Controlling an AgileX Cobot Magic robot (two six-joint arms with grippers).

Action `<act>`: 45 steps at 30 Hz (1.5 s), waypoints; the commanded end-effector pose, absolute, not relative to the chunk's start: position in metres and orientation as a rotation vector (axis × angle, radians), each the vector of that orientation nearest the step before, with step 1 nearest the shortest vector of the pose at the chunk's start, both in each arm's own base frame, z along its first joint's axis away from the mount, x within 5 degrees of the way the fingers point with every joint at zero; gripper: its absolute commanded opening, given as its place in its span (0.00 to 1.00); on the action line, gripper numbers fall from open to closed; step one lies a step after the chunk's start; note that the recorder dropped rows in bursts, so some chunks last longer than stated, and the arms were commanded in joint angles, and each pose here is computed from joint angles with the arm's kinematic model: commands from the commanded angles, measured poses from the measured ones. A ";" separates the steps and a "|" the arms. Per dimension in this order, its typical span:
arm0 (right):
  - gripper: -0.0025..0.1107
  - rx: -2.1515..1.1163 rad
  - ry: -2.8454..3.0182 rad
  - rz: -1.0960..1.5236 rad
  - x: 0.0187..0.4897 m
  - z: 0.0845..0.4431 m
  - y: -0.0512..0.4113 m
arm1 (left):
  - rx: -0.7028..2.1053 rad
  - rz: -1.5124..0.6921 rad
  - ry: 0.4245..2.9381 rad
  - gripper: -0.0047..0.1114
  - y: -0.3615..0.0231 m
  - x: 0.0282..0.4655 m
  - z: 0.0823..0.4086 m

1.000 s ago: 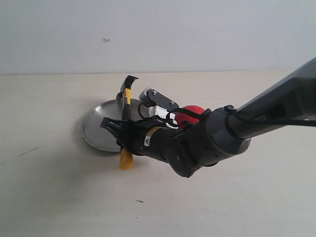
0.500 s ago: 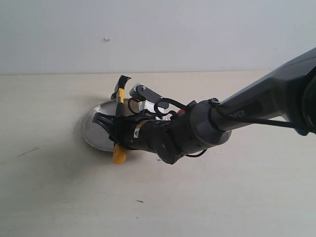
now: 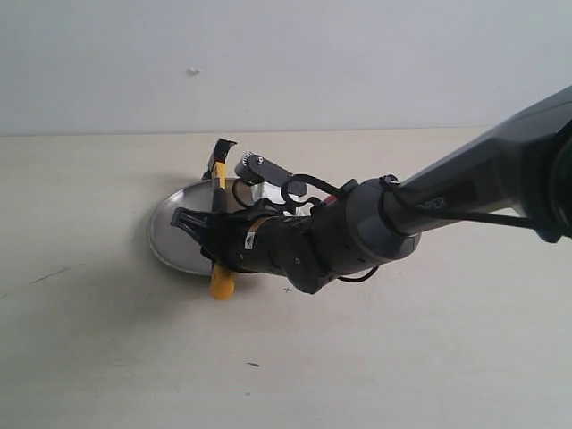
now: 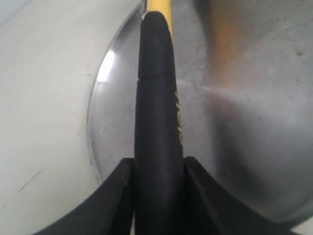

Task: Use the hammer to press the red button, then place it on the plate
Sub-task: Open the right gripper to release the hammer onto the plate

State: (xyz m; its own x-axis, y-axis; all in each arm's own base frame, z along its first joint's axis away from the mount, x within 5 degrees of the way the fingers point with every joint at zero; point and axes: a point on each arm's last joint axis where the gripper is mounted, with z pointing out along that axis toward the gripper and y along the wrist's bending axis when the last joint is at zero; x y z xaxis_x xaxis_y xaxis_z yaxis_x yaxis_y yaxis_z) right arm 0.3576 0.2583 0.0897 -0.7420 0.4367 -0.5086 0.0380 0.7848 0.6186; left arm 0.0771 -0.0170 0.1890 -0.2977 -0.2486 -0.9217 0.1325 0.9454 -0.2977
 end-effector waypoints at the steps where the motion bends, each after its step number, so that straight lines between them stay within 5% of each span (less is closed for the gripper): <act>1: 0.42 0.296 2.342 0.757 0.355 0.092 0.261 | -0.099 -0.384 1.827 0.04 -0.017 0.077 0.190; 7: 0.54 0.260 2.389 0.717 0.352 0.090 0.260 | -0.099 -0.384 1.827 0.04 -0.017 0.077 0.190; 22: 0.54 0.081 2.339 0.685 0.346 0.158 0.250 | -0.099 -0.384 1.827 0.04 -0.017 0.077 0.190; 26: 0.46 0.015 2.250 0.690 0.330 0.174 0.238 | -0.099 -0.384 1.827 0.04 -0.017 0.077 0.190; 33: 0.02 -0.126 2.048 0.719 0.266 0.210 0.193 | -0.099 -0.384 1.827 0.04 -0.017 0.077 0.190; 45: 0.02 -0.234 1.911 0.730 0.158 0.237 0.118 | -0.099 -0.384 1.827 0.04 -0.017 0.077 0.190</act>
State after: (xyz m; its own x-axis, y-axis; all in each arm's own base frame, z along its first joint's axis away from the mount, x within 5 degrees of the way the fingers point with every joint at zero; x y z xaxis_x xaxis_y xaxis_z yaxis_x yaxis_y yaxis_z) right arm 0.1699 0.1277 0.2351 -0.4385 0.1902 -0.8784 -0.4746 0.7810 0.4060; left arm 0.0771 -0.0170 0.1890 -0.2980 -0.2510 -0.9210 0.1318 0.9448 -0.3001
